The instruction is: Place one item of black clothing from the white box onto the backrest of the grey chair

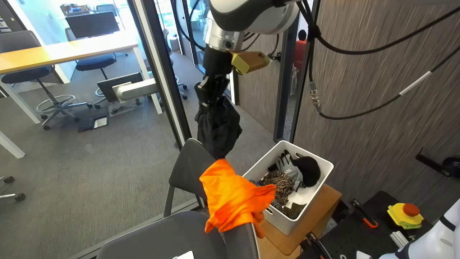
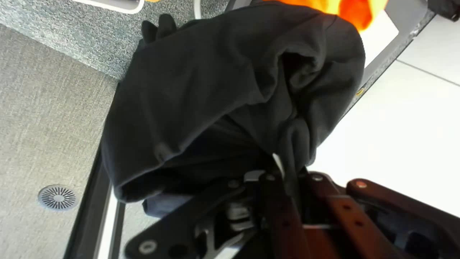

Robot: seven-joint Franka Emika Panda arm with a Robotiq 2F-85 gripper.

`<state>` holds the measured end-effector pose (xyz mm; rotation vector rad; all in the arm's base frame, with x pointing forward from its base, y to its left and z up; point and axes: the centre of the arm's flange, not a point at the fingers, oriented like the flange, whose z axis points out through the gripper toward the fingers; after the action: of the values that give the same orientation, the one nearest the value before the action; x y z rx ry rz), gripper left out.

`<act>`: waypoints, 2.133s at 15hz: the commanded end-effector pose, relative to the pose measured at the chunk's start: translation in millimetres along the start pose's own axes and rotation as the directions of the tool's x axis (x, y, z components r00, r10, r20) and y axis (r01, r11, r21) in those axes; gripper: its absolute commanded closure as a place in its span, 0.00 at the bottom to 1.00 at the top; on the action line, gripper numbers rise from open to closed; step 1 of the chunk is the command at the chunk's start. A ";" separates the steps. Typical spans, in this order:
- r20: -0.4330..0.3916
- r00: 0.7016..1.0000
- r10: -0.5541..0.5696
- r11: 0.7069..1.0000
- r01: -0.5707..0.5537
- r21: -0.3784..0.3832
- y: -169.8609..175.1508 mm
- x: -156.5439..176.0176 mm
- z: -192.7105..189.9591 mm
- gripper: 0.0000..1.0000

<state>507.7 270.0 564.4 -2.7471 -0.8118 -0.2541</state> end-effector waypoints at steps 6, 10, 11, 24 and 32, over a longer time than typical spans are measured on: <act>0.210 0.955 -0.208 0.978 0.208 0.021 -106.5 69.7 40.4 0.89; 0.253 0.948 -0.191 0.982 0.187 0.041 -86.8 89.6 67.6 0.92; 0.259 0.948 -0.187 0.982 0.180 0.050 -82.1 92.7 70.0 0.91; 0.279 0.945 -0.168 0.985 0.152 0.078 -63.7 107.2 65.4 0.34; 0.272 0.950 -0.152 0.988 0.137 0.074 -55.9 108.0 54.0 0.00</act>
<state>559.0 385.9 535.6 -2.7077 -1.0949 0.1352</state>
